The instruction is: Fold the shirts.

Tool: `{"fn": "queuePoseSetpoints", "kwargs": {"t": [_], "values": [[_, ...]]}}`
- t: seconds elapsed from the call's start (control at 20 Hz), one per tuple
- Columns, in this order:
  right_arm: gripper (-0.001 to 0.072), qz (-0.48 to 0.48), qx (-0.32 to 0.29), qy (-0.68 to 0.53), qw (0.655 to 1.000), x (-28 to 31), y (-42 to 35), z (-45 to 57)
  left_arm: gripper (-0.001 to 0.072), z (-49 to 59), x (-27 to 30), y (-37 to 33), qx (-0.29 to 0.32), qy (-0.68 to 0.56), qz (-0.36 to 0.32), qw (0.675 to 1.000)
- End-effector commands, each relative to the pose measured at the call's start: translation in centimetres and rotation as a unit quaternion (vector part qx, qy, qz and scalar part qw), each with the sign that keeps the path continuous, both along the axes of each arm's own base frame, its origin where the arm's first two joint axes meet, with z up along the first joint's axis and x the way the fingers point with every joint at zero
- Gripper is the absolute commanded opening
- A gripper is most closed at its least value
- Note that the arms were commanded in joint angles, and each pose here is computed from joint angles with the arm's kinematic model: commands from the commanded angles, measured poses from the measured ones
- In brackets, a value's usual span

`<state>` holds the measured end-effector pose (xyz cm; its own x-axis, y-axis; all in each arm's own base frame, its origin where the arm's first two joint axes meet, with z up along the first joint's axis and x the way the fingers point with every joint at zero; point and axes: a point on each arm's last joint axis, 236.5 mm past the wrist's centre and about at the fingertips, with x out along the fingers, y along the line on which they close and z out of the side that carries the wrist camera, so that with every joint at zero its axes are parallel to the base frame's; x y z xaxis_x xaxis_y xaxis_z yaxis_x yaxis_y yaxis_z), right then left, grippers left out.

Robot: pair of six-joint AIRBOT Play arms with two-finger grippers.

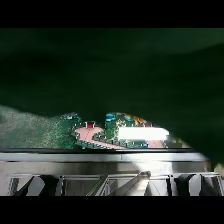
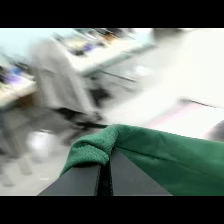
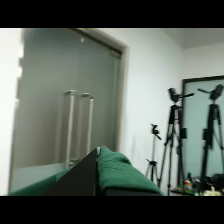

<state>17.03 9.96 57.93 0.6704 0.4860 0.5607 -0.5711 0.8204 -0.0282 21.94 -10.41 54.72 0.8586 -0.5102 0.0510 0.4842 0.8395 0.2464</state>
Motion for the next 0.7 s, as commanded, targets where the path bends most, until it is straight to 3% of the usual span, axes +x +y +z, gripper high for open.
{"fn": "queuePoseSetpoints", "kwargs": {"t": [0.0, 0.15, 0.25, 0.5, 0.65], "values": [[0.0016, -0.04, 0.025, 0.142, 0.989, 4.9, -3.4, -3.2, 0.0032, -0.2, 2.2, 3.9, -0.009, 0.031, 0.075, 0.997], [0.0016, 0.006, 0.069, 0.326, 0.943, 10.6, -7.2, -13.3, 0.0032, -7.6, 6.5, 4.7, -0.073, 0.16, -0.025, 0.984], [0.0017, 0.031, 0.105, 0.427, 0.898, 13.9, -8.3, -21.4, 0.0032, -16.2, 10.5, 4.0, -0.09, 0.293, -0.068, 0.95], [0.0017, 0.006, 0.195, 0.603, 0.774, 21.5, -7.6, -46.4, 0.0032, -39.7, 18.9, -0.9, 0.007, 0.537, -0.089, 0.839], [0.0017, -0.015, 0.196, 0.656, 0.729, 24.7, -7.7, -56.9, 0.0032, -49.6, 23.4, -2.6, 0.004, 0.604, -0.094, 0.791]]}}
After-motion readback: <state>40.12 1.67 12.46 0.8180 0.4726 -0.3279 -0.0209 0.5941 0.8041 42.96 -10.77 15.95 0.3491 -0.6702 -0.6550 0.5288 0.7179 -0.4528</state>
